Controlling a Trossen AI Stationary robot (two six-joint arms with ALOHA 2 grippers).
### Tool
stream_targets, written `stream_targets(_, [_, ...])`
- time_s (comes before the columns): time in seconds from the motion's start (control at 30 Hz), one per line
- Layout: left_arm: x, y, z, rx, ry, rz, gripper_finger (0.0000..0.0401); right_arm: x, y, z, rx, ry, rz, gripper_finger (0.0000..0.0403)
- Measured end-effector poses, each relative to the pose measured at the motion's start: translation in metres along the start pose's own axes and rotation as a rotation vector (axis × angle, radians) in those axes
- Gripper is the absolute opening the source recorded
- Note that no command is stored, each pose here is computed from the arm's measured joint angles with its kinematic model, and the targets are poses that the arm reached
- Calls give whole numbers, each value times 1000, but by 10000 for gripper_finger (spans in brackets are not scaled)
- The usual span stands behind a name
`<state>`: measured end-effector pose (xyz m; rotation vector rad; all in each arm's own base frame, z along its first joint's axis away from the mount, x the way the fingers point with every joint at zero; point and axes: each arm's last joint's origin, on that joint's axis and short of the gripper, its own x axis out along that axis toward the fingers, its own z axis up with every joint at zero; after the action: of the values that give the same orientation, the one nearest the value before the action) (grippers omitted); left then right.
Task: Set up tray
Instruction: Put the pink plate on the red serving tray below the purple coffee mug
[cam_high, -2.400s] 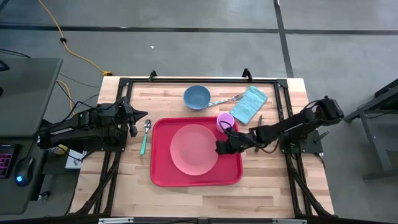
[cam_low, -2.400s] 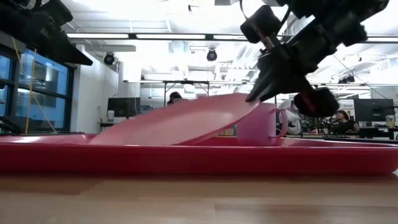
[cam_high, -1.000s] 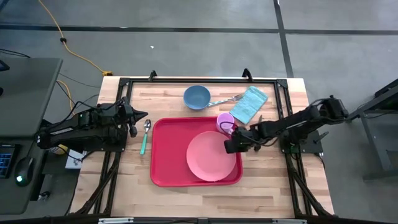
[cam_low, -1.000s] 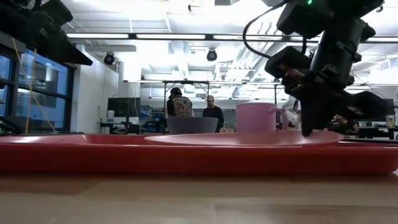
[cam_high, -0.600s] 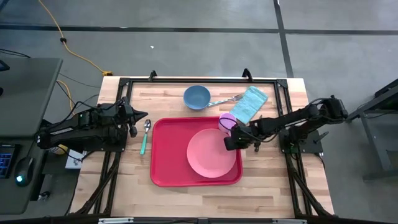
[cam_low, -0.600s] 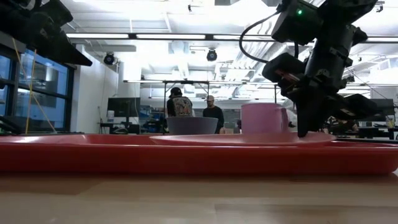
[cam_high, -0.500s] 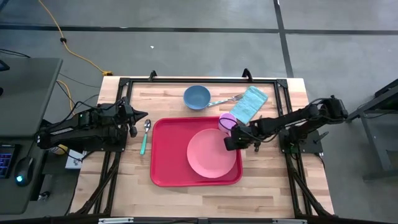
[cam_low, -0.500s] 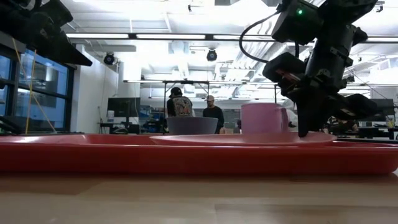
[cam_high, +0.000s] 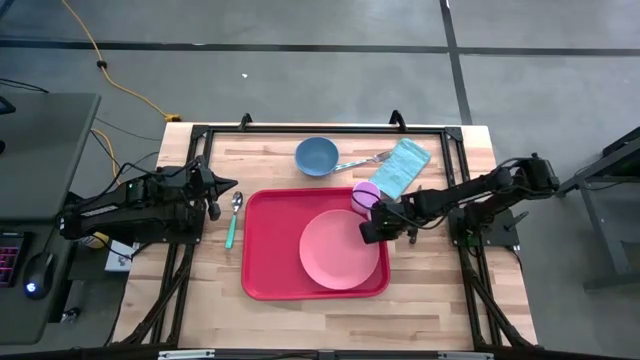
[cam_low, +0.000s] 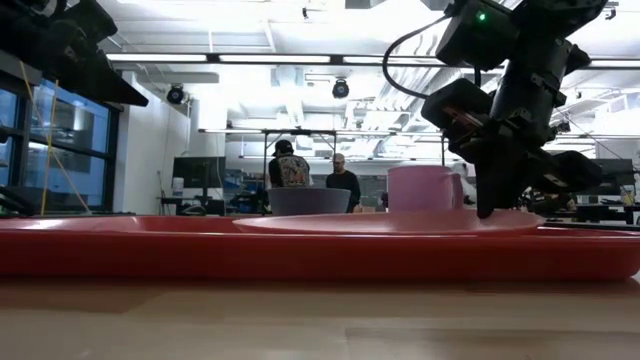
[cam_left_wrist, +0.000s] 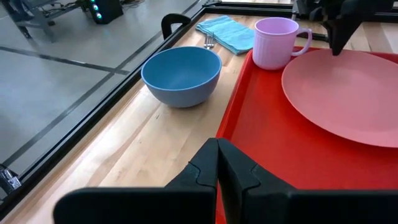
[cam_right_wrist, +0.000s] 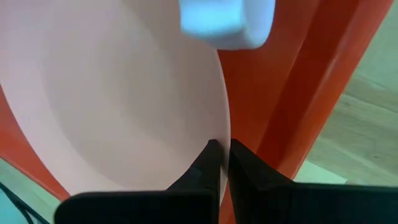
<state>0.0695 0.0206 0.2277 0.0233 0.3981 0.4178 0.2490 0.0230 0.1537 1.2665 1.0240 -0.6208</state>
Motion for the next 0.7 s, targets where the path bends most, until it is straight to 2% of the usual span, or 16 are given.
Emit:
stream_targets(0.3, [0,0,0,-1,0,0,40,0,0,0,-37,-11,0,23])
stream_targets(0.7, [0,0,0,-2,-1,-1,40,0,7,2,-57,-31,67,124])
